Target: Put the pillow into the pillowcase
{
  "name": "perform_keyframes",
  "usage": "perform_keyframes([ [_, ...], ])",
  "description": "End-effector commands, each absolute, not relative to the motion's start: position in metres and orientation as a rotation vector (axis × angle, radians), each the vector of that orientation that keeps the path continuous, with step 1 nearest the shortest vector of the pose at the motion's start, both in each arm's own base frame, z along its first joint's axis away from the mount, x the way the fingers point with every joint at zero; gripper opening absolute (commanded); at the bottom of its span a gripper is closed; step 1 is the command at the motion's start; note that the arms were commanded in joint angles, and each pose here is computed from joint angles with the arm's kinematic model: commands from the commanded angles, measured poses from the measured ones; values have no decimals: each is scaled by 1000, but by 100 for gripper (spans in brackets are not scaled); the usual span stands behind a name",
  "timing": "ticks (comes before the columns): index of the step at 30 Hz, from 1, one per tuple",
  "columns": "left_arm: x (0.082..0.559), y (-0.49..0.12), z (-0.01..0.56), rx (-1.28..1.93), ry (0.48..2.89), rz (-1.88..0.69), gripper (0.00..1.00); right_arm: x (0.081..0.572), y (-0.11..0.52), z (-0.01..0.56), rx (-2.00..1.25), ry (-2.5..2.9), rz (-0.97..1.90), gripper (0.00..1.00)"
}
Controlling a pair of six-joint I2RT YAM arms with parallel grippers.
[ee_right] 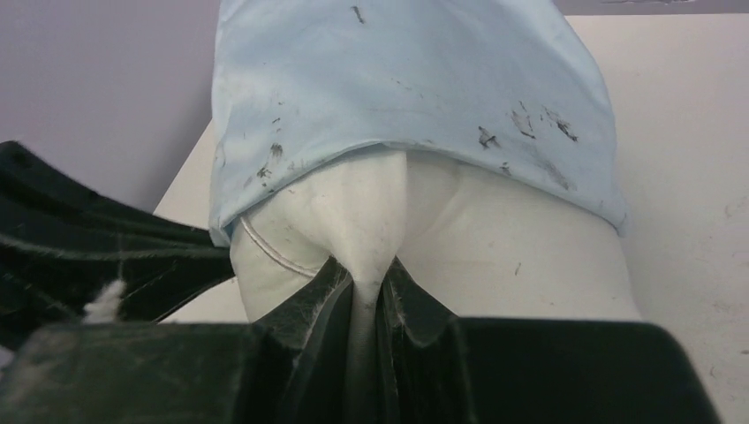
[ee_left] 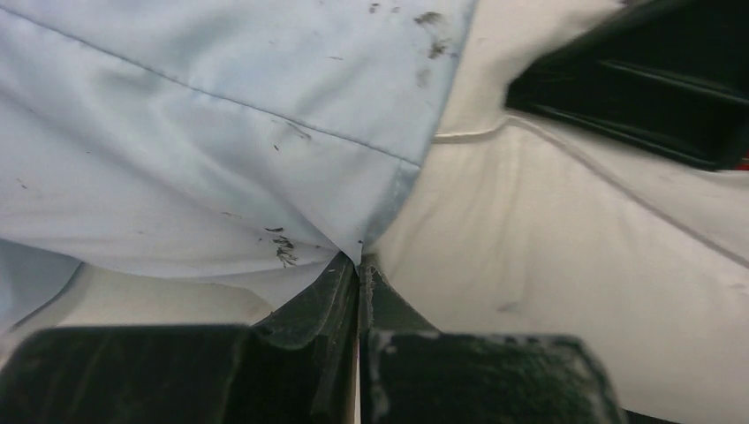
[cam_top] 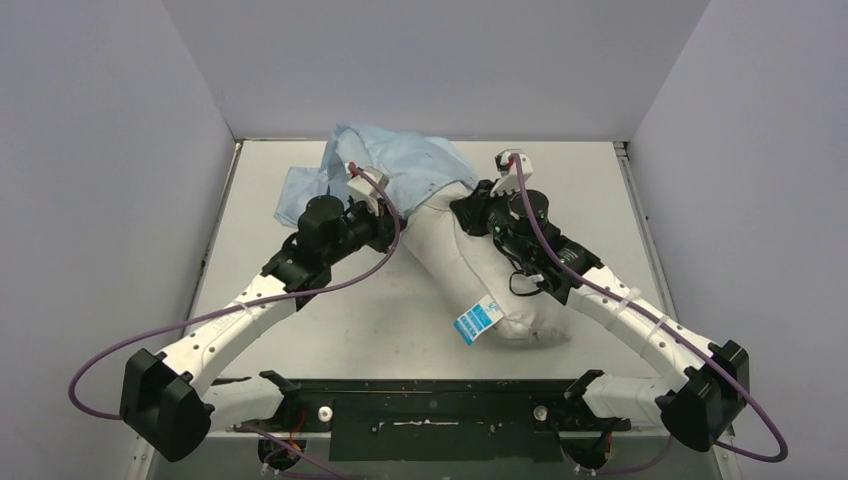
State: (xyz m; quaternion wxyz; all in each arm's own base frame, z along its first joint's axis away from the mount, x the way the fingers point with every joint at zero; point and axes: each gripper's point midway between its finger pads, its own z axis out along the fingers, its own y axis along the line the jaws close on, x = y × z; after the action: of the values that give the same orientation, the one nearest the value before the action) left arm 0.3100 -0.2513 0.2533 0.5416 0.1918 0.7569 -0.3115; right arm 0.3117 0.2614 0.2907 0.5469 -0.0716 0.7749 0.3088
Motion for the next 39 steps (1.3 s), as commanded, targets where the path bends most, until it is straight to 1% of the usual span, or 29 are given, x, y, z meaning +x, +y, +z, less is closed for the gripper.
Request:
perform_keyframes([
  [1, 266, -295, 354, 570, 1526, -965, 0, 339, 265, 365, -11, 1538, 834, 0],
  [9, 236, -301, 380, 582, 1462, -1078, 0, 362, 252, 350, 155, 1527, 778, 0],
  [14, 223, -307, 405, 602, 1395, -1178, 0, 370, 248, 365, 241, 1475, 815, 0],
  [17, 218, -312, 410, 625, 1377, -1219, 0, 372, 244, 374, 311, 1430, 862, 0],
  [20, 224, -315, 389, 635, 1402, -1198, 0, 372, 239, 383, 391, 1377, 909, 0],
  [23, 242, -315, 339, 607, 1496, -1117, 0, 376, 237, 381, 452, 1366, 931, 0],
  [25, 246, -318, 320, 594, 1545, -1125, 0, 378, 240, 375, 462, 1376, 943, 0],
  [27, 243, -324, 325, 578, 1532, -1186, 0, 378, 242, 365, 455, 1399, 939, 0],
  [29, 240, -326, 342, 560, 1479, -1229, 0, 376, 244, 361, 444, 1409, 948, 0],
  [33, 237, -324, 380, 536, 1433, -1254, 0, 362, 259, 373, 375, 1419, 1062, 0],
  [36, 224, -319, 406, 562, 1444, -1275, 0, 323, 294, 393, 189, 1465, 1298, 0],
  [39, 207, -301, 436, 538, 1378, -1273, 0, 281, 316, 408, 67, 1469, 1446, 0],
])
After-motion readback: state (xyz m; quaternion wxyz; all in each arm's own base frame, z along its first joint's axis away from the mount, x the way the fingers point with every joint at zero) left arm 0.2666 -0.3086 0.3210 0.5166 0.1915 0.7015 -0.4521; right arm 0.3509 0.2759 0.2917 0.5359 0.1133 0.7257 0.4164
